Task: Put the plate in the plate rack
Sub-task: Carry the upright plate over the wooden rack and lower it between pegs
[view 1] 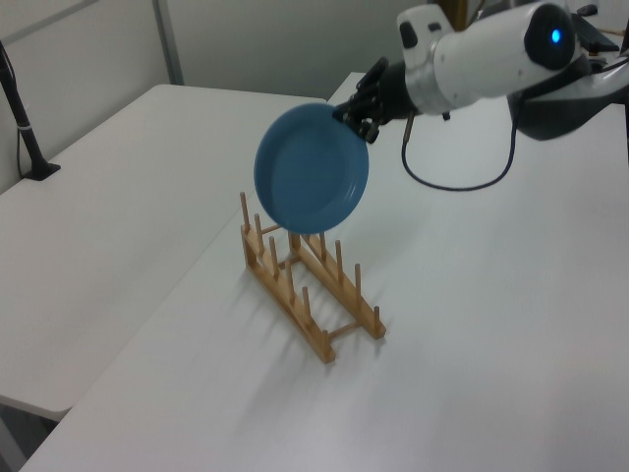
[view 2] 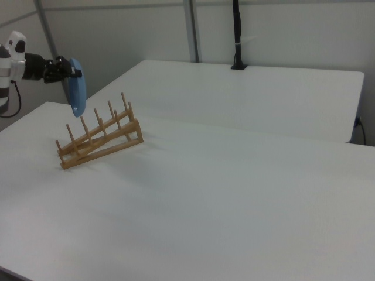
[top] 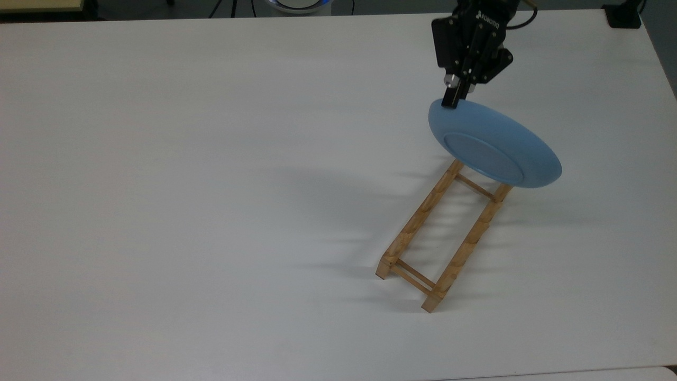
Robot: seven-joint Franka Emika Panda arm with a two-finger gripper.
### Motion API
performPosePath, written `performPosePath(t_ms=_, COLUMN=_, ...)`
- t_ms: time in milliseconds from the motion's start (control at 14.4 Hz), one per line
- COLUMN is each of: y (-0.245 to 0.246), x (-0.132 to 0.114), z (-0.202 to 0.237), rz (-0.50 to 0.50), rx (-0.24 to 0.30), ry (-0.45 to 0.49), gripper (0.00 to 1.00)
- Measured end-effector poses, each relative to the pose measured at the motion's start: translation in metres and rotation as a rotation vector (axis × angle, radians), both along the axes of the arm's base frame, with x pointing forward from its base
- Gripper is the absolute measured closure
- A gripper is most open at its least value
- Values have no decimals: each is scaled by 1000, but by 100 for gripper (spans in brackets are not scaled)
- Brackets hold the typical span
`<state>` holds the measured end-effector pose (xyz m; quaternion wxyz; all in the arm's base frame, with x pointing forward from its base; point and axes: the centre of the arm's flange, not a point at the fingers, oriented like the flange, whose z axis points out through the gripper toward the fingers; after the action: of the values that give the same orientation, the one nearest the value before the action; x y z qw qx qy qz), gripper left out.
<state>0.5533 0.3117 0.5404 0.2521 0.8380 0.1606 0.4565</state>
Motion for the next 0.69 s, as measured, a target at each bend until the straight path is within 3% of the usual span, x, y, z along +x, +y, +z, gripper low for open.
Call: performPosePath(t_ms=694, y=-7, x=13, z=-26, rz=-7, rx=-121, ry=-16, gripper=95)
